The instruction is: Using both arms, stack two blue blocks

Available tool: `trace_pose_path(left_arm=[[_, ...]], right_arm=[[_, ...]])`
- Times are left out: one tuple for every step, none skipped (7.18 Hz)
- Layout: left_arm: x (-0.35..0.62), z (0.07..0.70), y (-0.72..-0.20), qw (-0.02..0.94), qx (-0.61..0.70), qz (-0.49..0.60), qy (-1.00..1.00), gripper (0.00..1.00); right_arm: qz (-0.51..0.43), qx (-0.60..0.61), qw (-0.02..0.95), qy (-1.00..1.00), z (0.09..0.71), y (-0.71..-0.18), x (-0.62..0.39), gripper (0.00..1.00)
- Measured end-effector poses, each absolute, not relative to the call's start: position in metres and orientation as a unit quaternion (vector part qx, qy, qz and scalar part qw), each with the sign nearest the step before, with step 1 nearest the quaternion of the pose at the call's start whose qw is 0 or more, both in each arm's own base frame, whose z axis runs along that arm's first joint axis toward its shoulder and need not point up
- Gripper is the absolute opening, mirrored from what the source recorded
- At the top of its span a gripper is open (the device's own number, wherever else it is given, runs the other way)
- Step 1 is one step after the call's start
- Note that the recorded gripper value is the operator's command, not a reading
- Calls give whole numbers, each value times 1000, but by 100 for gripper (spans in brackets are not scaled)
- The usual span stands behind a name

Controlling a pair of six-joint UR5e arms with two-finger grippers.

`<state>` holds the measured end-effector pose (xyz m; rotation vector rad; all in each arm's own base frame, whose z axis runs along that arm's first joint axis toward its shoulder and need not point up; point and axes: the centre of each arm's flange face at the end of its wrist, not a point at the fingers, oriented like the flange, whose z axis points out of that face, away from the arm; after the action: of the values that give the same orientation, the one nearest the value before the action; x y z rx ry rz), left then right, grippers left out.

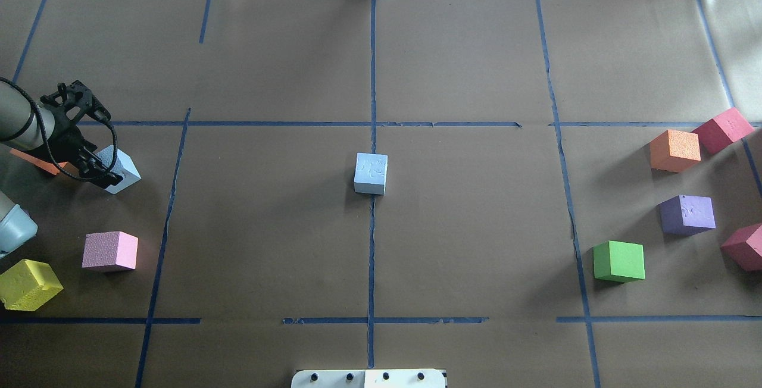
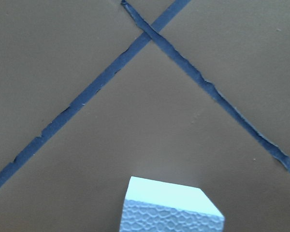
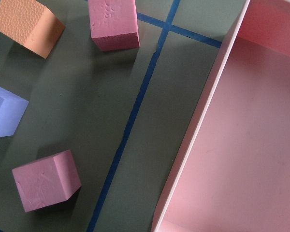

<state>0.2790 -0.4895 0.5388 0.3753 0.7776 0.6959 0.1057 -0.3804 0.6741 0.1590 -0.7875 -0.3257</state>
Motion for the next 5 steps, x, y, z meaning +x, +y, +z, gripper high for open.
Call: trace_pose_path(left_arm=[[282,540,-492,853,174,325,370,77],[286,540,-495,854,172,321,371,63],[288,540,-498,855,170,320,371,50],[290,541,-499,855,170,319,372,42],[290,538,-499,854,170,318,374,42]], right_arm=[[-158,77,908,-382,674,-380,106,100],[-158,77,907,-382,674,-380,106,100],[-158,77,908,-382,675,-380,106,100],[-158,77,908,-381,675,-380,106,100],[-158,77,908,-381,675,-380,106,100]])
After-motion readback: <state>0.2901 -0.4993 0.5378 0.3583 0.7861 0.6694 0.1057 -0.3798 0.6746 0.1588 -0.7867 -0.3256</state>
